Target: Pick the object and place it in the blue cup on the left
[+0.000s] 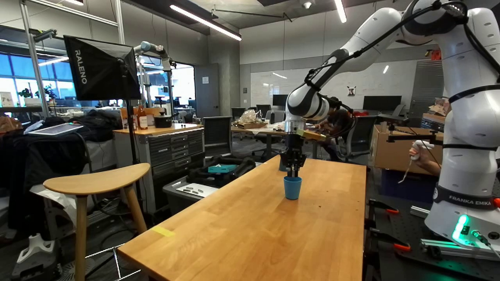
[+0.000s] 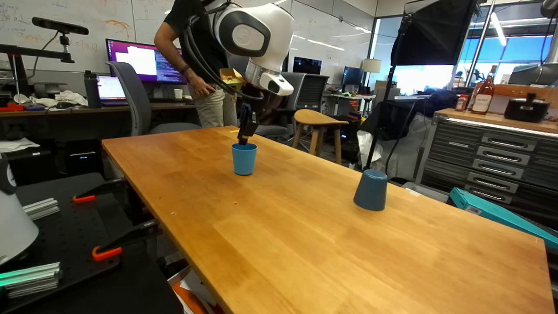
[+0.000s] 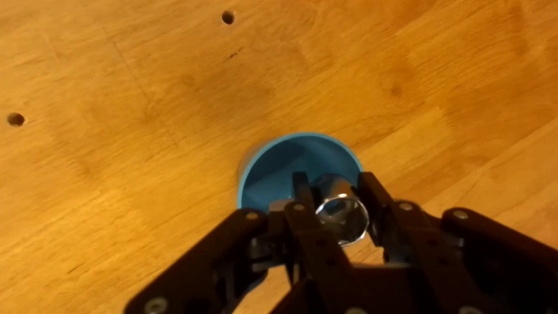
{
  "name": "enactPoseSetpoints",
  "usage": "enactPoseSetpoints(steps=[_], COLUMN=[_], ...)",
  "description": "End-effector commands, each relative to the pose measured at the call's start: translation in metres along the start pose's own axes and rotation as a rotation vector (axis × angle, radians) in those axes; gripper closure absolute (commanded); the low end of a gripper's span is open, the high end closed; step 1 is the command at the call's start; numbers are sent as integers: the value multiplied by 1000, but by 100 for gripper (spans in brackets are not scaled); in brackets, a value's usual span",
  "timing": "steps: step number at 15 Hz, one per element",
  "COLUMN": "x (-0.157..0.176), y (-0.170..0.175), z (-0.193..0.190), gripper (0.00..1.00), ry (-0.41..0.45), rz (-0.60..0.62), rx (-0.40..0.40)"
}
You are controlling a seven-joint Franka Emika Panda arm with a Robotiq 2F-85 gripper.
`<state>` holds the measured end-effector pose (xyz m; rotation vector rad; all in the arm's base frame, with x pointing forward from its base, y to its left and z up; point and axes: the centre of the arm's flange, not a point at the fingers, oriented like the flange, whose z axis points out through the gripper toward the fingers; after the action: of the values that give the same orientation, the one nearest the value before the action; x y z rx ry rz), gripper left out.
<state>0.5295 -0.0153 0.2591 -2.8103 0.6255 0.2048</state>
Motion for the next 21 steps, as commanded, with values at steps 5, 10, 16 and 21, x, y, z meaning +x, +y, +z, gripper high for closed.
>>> enactPoseSetpoints(steps=[5, 10, 16, 21], x=[24, 20, -4, -29], y=[2, 0, -11, -16], z=[5, -17, -86, -153], gripper=[69, 89, 92, 60], ry=[-2, 2, -50, -100], rz=[7, -15, -243, -451], rx=[-1, 4, -95, -263])
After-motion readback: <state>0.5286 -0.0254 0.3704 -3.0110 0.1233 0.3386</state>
